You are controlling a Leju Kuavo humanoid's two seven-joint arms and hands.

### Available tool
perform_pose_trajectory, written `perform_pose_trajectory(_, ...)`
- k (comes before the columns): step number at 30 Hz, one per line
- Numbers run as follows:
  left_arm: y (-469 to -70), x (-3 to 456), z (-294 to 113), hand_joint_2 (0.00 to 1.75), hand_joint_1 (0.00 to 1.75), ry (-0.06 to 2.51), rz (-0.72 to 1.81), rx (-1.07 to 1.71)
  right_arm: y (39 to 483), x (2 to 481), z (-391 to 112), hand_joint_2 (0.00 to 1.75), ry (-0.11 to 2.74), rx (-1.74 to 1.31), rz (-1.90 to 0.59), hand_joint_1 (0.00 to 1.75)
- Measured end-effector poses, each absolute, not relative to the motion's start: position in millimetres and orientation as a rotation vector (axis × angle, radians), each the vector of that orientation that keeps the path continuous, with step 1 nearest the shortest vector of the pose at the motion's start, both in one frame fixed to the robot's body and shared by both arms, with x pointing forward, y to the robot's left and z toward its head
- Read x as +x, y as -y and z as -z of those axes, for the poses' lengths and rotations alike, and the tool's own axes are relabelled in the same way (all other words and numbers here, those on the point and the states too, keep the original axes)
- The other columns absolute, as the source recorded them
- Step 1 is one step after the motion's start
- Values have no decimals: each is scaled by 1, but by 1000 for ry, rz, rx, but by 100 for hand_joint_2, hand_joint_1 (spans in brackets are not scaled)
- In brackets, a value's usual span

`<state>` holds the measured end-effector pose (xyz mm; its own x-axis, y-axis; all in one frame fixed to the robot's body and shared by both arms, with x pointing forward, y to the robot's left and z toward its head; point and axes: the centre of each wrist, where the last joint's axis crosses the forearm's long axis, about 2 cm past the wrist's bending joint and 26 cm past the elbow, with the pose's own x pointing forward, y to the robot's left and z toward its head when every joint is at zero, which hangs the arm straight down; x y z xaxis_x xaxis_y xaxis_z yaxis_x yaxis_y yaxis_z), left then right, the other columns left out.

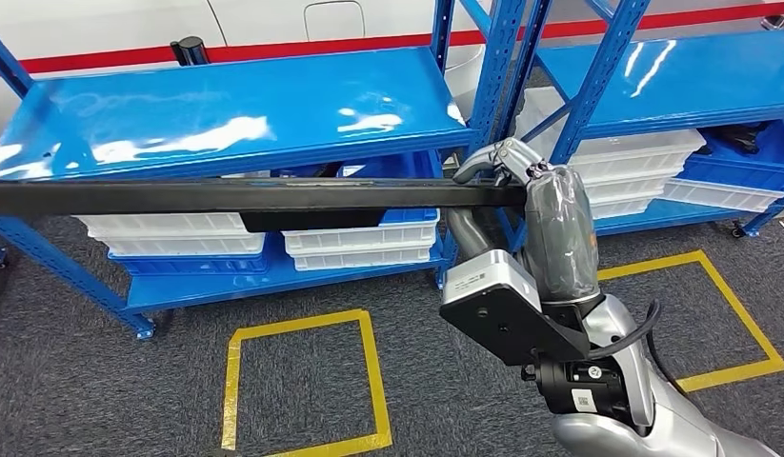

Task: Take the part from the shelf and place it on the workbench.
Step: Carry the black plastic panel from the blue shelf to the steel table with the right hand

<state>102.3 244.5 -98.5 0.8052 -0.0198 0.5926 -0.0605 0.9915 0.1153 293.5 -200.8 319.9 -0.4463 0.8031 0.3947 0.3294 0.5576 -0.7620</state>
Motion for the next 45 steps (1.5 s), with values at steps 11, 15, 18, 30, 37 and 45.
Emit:
perform_pose_trajectory(11,-245,103,98,175,0,635,-21,132,202,294,-320,175,2020,-910,-777,175)
perform_pose_trajectory(15,-245,102,99,175,0,634,-21,133,201,293,-319,175,2016,-907,-779,175)
perform_pose_trajectory(18,-245,103,98,175,0,636,-20,133,202,293,-319,175,2015,-907,-777,175)
perform_pose_trajectory(30,-245,103,98,175,0,638,-15,133,203,293,-319,175,2016,-911,-773,175)
perform_pose_trajectory(37,-245,104,98,175,0,639,-13,132,203,292,-320,175,2020,-910,-771,175)
perform_pose_trajectory(45,-244,103,98,175,0,639,-11,131,203,293,-321,175,1992,-830,-773,175)
